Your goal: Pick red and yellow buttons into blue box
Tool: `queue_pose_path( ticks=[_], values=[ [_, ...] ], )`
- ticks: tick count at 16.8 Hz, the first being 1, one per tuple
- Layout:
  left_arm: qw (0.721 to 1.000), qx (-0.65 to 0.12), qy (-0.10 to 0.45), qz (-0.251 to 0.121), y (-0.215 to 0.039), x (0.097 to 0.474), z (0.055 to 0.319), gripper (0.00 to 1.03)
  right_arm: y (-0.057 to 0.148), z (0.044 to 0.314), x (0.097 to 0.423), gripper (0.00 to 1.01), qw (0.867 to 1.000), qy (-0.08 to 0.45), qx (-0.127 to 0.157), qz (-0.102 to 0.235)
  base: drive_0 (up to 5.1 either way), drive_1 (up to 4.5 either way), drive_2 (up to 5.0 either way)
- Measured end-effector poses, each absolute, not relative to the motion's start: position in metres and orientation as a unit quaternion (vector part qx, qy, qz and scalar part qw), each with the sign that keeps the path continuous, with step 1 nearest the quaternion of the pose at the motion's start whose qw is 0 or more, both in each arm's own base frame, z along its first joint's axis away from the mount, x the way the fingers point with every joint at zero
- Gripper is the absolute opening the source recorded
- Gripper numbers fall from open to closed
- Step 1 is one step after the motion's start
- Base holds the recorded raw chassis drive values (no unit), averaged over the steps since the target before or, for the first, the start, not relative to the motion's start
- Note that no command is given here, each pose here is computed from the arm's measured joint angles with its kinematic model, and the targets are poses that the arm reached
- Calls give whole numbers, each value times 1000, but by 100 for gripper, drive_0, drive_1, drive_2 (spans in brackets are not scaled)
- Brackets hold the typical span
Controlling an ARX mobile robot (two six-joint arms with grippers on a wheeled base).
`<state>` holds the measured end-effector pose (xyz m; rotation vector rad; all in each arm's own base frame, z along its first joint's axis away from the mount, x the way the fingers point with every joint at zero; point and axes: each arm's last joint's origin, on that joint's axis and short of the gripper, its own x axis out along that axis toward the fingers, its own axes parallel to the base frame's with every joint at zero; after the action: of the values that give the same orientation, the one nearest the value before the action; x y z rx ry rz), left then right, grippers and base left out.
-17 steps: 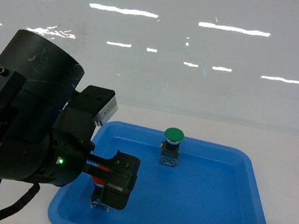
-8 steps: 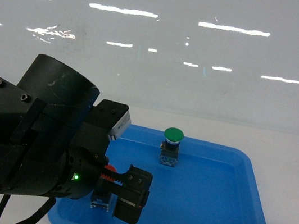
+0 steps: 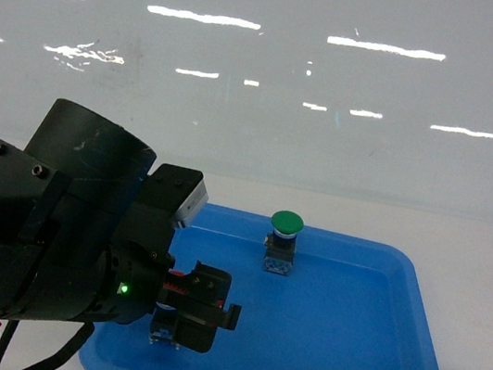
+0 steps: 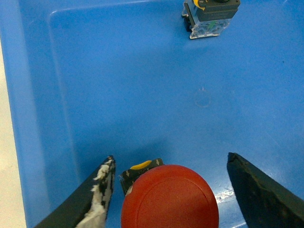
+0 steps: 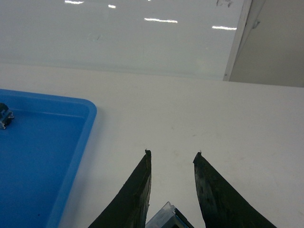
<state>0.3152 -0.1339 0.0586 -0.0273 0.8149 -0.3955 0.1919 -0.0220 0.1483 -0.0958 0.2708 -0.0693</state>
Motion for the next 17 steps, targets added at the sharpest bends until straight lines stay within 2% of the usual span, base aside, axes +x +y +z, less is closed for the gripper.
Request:
queue_pose_path(
  ticks=[1,2,4,5,6,7,15,17],
  values=[
    [899,-13,392,-196,-136,313,56,47,-22,148,192,26,989,135,-48,-35,0,0,0],
    [900,-14,390,-195,-137,310,54,32,-22,148,192,26,989,135,-48,-35,0,0,0],
    [905,-16,384,-183,-133,304,56,32,-22,148,192,26,989,135,-48,-35,0,0,0],
    [928,-23,334,-164,-121,305,86,32,-22,148,192,26,989,135,-48,-35,0,0,0],
    [958,-24,256,-126,-103,308,125,32,-22,148,192,26,989,135,-48,-35,0,0,0],
    [965,-22,235,-113,-97,305,134,32,-22,148,192,26,989,135,-48,-35,0,0,0],
    [978,-31,195,-73,-68,282,153,32,-22,148,192,26,989,135,-48,-34,0,0,0],
    [986,-41,161,-33,-45,261,163,32,-22,148,192,26,989,135,-48,-35,0,0,0]
  ],
)
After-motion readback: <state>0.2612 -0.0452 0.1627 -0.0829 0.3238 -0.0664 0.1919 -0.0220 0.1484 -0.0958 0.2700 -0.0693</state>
